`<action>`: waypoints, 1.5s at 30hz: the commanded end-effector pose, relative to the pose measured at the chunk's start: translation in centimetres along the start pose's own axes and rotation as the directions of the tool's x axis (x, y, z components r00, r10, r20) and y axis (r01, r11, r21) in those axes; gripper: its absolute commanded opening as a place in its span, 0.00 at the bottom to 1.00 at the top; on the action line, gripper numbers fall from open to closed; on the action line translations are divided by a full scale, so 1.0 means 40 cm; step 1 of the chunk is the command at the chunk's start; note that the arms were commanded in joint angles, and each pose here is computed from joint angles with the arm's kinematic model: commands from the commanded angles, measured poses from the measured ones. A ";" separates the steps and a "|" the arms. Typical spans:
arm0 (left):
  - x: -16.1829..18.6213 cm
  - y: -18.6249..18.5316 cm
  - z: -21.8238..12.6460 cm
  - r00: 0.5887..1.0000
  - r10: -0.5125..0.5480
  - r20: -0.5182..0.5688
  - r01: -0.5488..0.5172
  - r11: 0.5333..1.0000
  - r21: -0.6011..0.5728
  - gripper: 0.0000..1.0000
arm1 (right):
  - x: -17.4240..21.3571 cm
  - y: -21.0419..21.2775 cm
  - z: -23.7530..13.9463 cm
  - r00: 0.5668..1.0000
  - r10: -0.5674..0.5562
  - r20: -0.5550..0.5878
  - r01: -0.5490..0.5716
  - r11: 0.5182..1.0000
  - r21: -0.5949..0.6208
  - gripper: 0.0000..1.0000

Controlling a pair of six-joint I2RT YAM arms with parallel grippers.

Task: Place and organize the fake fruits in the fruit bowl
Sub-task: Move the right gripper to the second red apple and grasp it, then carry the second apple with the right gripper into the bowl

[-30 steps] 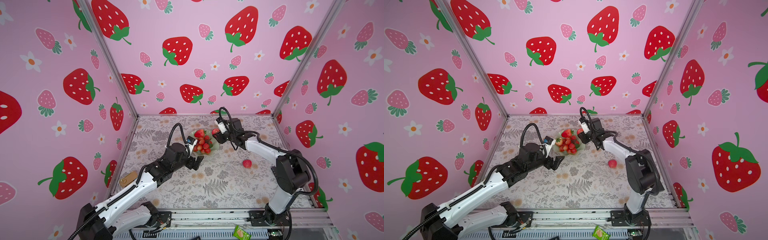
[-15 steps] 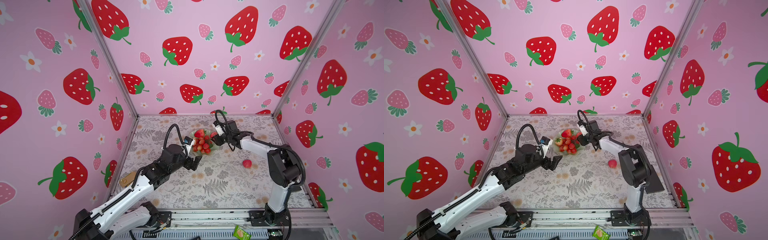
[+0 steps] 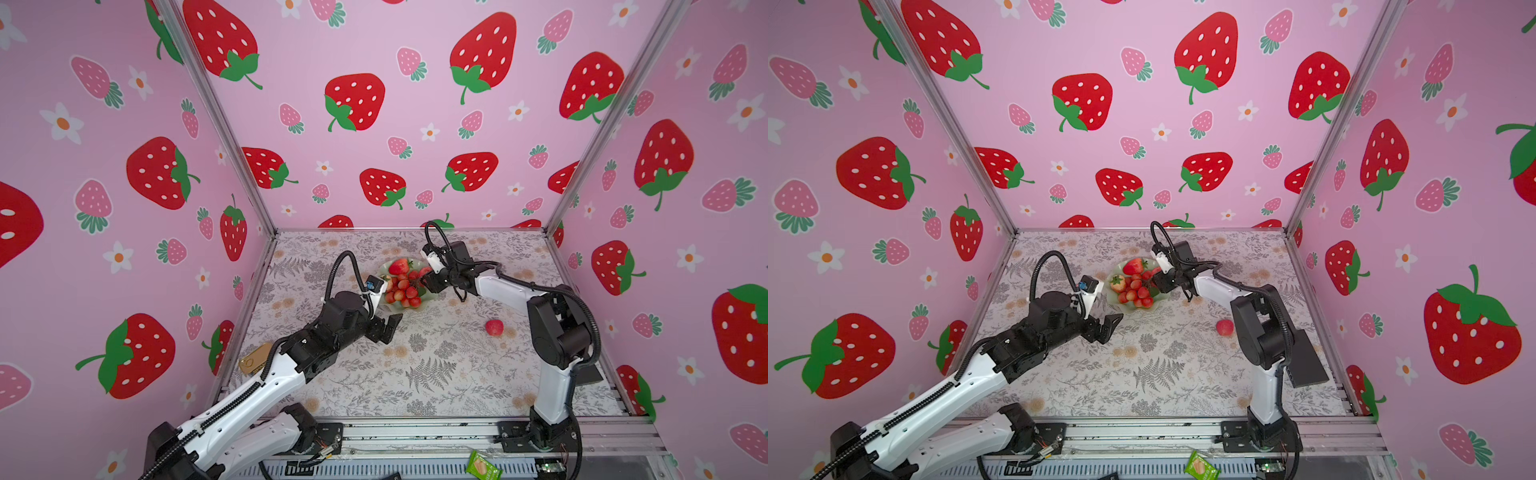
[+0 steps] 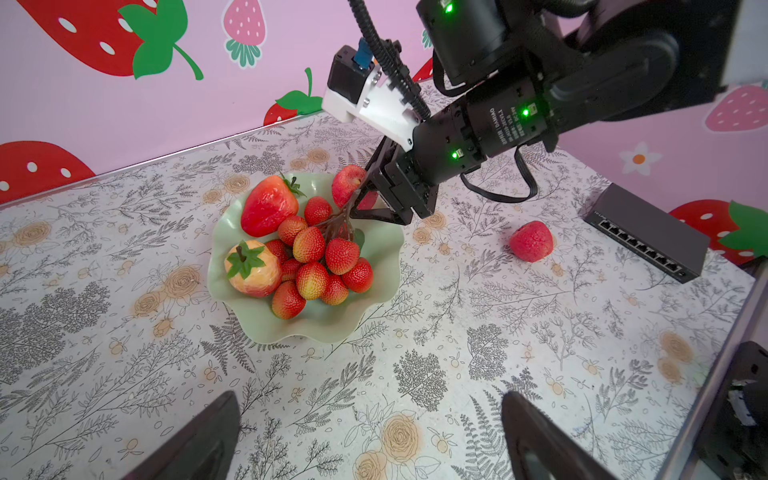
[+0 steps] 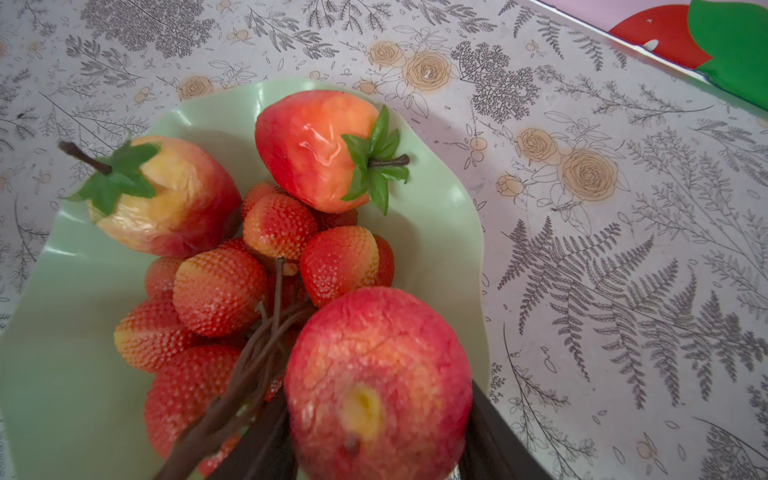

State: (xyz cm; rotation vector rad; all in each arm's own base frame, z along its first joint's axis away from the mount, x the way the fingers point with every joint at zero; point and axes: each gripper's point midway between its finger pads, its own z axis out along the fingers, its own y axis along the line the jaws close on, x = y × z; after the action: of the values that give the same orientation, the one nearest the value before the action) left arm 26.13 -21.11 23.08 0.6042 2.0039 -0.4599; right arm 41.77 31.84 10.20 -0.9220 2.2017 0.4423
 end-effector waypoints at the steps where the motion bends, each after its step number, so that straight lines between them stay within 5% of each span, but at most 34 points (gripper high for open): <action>1: -0.002 0.006 -0.007 1.000 -0.005 0.005 0.006 1.000 -0.010 0.99 | -0.024 -0.002 -0.013 1.000 -0.027 0.006 0.026 1.000 0.014 0.57; 15: 0.002 0.003 -0.013 1.000 -0.013 0.009 0.013 1.000 -0.002 0.99 | -0.087 -0.025 -0.080 0.997 -0.030 0.071 0.025 0.996 0.080 0.71; 19: 0.000 -0.003 -0.014 1.000 -0.008 0.012 0.008 1.000 0.012 0.99 | -0.087 -0.092 -0.153 0.991 0.066 0.114 -0.086 0.980 0.180 0.71; 26: 0.007 -0.112 0.006 0.999 0.048 -0.004 -0.046 0.970 0.237 0.99 | 0.127 -0.203 -0.333 0.879 0.457 0.138 -0.475 0.805 0.355 0.69; 32: 0.022 -0.210 0.045 0.989 0.145 -0.020 -0.128 0.926 0.356 0.99 | 0.360 -0.161 -0.416 0.795 0.605 0.032 -0.545 0.691 0.476 0.68; 38: 0.017 -0.253 0.076 0.988 0.154 -0.028 -0.130 0.908 0.399 0.99 | 0.477 -0.128 -0.429 0.738 0.673 -0.047 -0.556 0.647 0.522 0.69; 45: 0.021 -0.251 0.075 0.987 0.155 -0.030 -0.132 0.914 0.384 0.99 | 0.494 -0.133 -0.392 0.750 0.659 -0.066 -0.538 0.665 0.518 0.69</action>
State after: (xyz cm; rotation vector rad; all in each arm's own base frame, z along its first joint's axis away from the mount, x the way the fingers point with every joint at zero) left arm 21.61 -30.04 19.04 1.0139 2.0006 -0.7467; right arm 28.13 10.15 7.37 0.0421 2.6485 0.0699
